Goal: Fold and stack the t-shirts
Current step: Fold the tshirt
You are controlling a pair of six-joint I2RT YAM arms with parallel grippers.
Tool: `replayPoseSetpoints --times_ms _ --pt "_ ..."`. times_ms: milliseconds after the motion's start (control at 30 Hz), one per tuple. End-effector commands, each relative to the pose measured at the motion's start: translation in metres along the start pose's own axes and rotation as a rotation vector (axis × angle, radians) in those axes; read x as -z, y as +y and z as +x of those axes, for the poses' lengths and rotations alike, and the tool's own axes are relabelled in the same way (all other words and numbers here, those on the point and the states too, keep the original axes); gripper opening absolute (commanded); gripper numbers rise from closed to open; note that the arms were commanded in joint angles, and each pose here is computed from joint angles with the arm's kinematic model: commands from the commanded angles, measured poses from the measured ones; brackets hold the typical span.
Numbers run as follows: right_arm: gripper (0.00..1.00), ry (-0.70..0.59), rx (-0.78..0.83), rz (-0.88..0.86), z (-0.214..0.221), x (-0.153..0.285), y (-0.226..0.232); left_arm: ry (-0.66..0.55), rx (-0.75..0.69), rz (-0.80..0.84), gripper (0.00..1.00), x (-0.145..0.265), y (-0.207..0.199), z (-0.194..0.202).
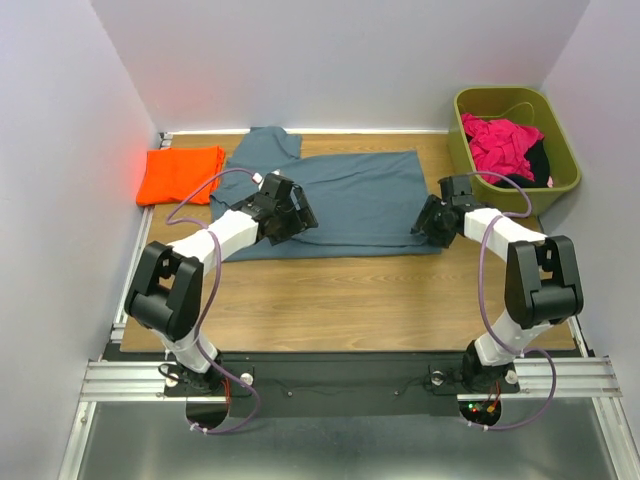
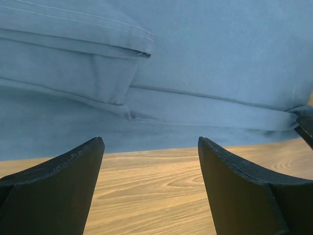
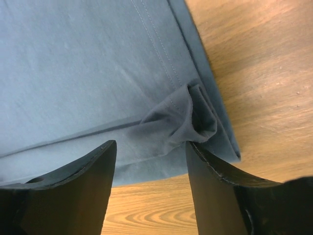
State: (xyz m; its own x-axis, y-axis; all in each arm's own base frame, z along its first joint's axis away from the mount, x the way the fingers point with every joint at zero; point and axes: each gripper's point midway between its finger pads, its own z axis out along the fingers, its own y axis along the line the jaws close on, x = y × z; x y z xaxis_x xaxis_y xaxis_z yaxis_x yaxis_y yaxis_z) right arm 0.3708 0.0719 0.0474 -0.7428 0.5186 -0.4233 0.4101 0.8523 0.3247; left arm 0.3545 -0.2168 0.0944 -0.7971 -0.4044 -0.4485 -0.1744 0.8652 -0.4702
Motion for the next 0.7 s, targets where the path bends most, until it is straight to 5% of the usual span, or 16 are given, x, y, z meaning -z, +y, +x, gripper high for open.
replayPoseSetpoints --times_ms 0,300,533,667 --pt "0.63 -0.075 -0.011 -0.061 -0.028 0.001 0.021 -0.017 0.005 0.055 0.88 0.002 -0.023 -0.009" --pt "0.54 -0.116 -0.012 -0.046 -0.049 -0.006 0.028 0.003 -0.001 0.043 0.77 -0.006 -0.022 -0.004" --pt "0.32 -0.123 -0.007 -0.047 -0.052 -0.006 0.029 0.03 -0.002 0.038 0.63 -0.017 -0.023 0.0" --pt "0.3 -0.116 0.0 -0.04 -0.05 -0.009 0.027 0.041 -0.008 0.037 0.58 -0.024 -0.026 -0.001"
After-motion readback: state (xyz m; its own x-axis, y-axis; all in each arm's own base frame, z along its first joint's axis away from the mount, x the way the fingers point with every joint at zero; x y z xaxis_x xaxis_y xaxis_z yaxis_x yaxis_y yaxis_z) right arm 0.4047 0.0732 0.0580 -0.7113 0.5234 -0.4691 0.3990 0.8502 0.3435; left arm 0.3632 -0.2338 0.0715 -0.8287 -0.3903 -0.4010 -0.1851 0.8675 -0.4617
